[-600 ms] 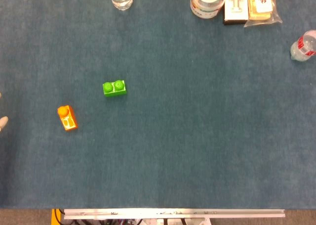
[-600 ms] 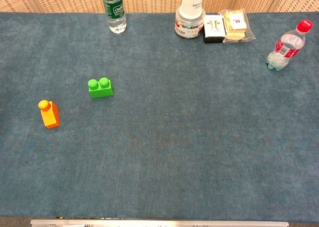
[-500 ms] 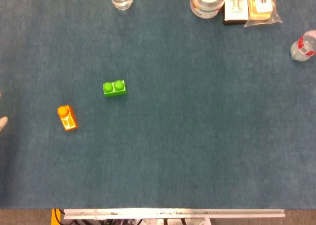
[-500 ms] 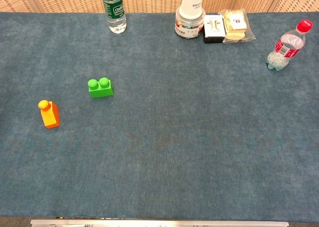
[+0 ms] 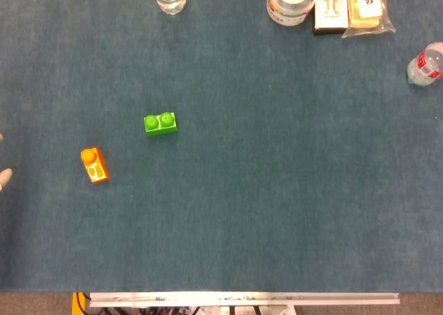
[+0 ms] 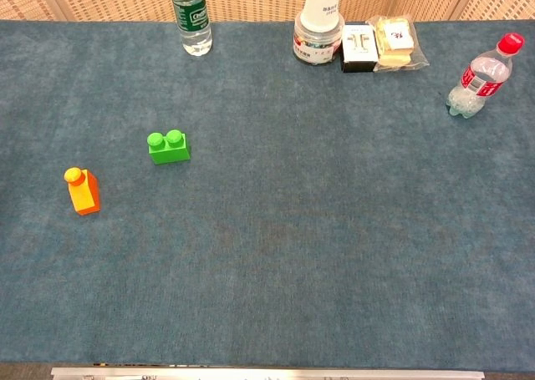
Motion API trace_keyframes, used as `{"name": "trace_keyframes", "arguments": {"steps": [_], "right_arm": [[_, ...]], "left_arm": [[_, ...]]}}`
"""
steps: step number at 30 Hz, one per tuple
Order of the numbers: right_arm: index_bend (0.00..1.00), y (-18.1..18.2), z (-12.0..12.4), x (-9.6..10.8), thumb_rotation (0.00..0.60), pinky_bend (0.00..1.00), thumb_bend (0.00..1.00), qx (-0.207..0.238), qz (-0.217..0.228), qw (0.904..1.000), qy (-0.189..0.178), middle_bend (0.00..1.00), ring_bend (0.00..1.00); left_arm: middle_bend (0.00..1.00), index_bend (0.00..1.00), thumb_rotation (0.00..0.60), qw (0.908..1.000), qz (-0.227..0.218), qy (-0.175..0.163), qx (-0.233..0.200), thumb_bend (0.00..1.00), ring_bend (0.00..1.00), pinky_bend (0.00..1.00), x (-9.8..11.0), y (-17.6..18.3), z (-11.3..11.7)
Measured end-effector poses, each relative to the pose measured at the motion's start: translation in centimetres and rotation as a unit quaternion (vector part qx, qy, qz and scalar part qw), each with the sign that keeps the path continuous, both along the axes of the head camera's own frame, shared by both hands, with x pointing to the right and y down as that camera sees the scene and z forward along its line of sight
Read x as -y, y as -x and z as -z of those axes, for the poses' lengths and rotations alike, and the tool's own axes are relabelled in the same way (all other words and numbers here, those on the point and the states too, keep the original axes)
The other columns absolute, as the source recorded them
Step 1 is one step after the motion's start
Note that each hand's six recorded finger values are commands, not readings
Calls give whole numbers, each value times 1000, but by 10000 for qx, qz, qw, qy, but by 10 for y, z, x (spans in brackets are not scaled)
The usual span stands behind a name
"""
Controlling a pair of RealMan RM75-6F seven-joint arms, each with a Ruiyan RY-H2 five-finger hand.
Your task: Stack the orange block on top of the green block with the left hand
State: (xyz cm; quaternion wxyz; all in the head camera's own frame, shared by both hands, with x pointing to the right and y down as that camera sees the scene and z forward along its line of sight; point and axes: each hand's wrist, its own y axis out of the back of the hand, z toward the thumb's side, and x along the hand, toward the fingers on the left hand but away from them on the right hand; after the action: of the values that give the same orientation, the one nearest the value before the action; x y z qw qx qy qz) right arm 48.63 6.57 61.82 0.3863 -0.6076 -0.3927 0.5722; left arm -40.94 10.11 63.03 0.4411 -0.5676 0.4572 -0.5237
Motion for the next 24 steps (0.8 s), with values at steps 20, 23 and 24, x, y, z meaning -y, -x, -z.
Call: {"name": "trace_keyframes", "arguments": {"steps": [20, 23, 24], "right_arm": [[288, -12, 24, -2, 600, 311, 79, -121, -253, 9988, -394, 223, 97], [288, -14, 26, -2, 600, 312, 80, -127, -282, 9986, -418, 223, 97], [288, -14, 26, -1, 600, 312, 80, -129, -288, 9986, -418, 223, 97]], "left_arm": [[7, 111, 600, 9869, -1179, 414, -1024, 12, 0, 150, 22, -57, -32], [0, 92, 600, 9876, -1183, 428, -936, 13, 0, 135, 27, -67, -36], [0, 85, 600, 9878, -1191, 443, -895, 13, 0, 132, 29, -71, -37]]}}
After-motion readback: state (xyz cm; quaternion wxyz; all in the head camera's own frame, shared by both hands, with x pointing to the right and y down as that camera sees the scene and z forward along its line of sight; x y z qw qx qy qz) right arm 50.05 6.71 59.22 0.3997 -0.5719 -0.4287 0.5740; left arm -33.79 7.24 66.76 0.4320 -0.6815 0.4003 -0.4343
